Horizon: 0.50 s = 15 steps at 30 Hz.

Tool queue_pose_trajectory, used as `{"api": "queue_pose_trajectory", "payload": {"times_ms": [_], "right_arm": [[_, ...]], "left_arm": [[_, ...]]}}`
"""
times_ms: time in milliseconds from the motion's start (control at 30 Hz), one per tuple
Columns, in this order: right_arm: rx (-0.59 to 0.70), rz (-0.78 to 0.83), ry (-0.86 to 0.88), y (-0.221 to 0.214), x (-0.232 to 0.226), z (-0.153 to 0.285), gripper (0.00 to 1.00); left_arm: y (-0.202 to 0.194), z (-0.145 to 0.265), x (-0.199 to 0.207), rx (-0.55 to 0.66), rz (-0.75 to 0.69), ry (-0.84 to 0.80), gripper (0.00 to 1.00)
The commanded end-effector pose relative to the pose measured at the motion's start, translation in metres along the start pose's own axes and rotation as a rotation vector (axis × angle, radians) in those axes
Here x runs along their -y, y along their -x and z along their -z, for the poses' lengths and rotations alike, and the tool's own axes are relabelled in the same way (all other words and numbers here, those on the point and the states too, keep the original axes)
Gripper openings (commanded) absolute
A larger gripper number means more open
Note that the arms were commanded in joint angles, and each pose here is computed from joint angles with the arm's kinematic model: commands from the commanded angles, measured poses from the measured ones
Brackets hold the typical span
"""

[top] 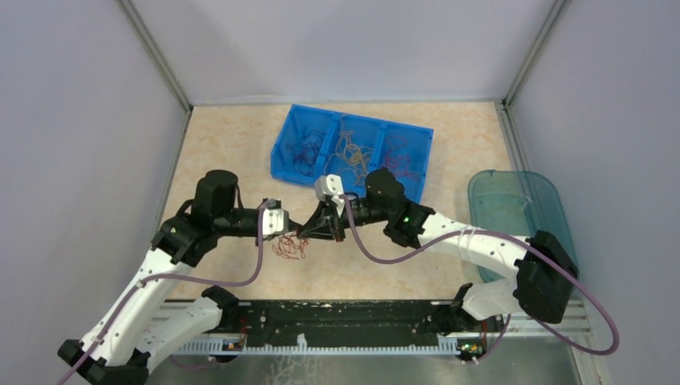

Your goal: Untangle the cables

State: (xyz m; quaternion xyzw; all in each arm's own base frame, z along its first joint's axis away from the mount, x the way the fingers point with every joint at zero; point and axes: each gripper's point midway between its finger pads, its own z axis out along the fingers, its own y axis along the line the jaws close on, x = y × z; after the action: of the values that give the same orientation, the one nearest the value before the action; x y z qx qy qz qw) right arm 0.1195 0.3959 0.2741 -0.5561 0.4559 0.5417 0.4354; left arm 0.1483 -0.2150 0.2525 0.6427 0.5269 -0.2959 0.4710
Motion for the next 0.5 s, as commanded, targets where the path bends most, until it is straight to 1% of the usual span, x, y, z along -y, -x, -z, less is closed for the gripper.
{"api": "queue_pose_trajectory", "payload": {"times_ms": [0, 67, 100, 267, 367, 433, 467], "right_arm": [[0.027, 0.069, -0.086, 0.012, 0.005, 0.007, 0.0], [0.025, 0.08, -0.128, 0.012, 0.01, 0.012, 0.01], [0.021, 0.081, -0.158, 0.01, 0.014, 0.016, 0.05], [0.019, 0.065, -0.269, 0.007, 0.029, 0.033, 0.36], [0.078, 0.057, -0.364, 0.016, 0.04, 0.047, 0.53], [0.153, 0.06, -0.424, 0.032, 0.045, 0.056, 0.59], [0.194, 0.071, -0.449, 0.042, 0.046, 0.06, 0.61]], "left_arm": [[-0.001, 0.006, -0.015, -0.027, -0.086, 0.091, 0.01], [0.003, 0.009, -0.021, -0.027, -0.106, 0.12, 0.01], [0.008, 0.01, -0.025, -0.018, -0.114, 0.133, 0.01], [0.024, 0.015, -0.035, 0.006, -0.136, 0.168, 0.0], [0.033, 0.017, -0.038, 0.024, -0.142, 0.173, 0.01], [0.037, 0.017, -0.038, 0.035, -0.14, 0.169, 0.01], [0.038, 0.017, -0.038, 0.038, -0.14, 0.168, 0.01]]}}
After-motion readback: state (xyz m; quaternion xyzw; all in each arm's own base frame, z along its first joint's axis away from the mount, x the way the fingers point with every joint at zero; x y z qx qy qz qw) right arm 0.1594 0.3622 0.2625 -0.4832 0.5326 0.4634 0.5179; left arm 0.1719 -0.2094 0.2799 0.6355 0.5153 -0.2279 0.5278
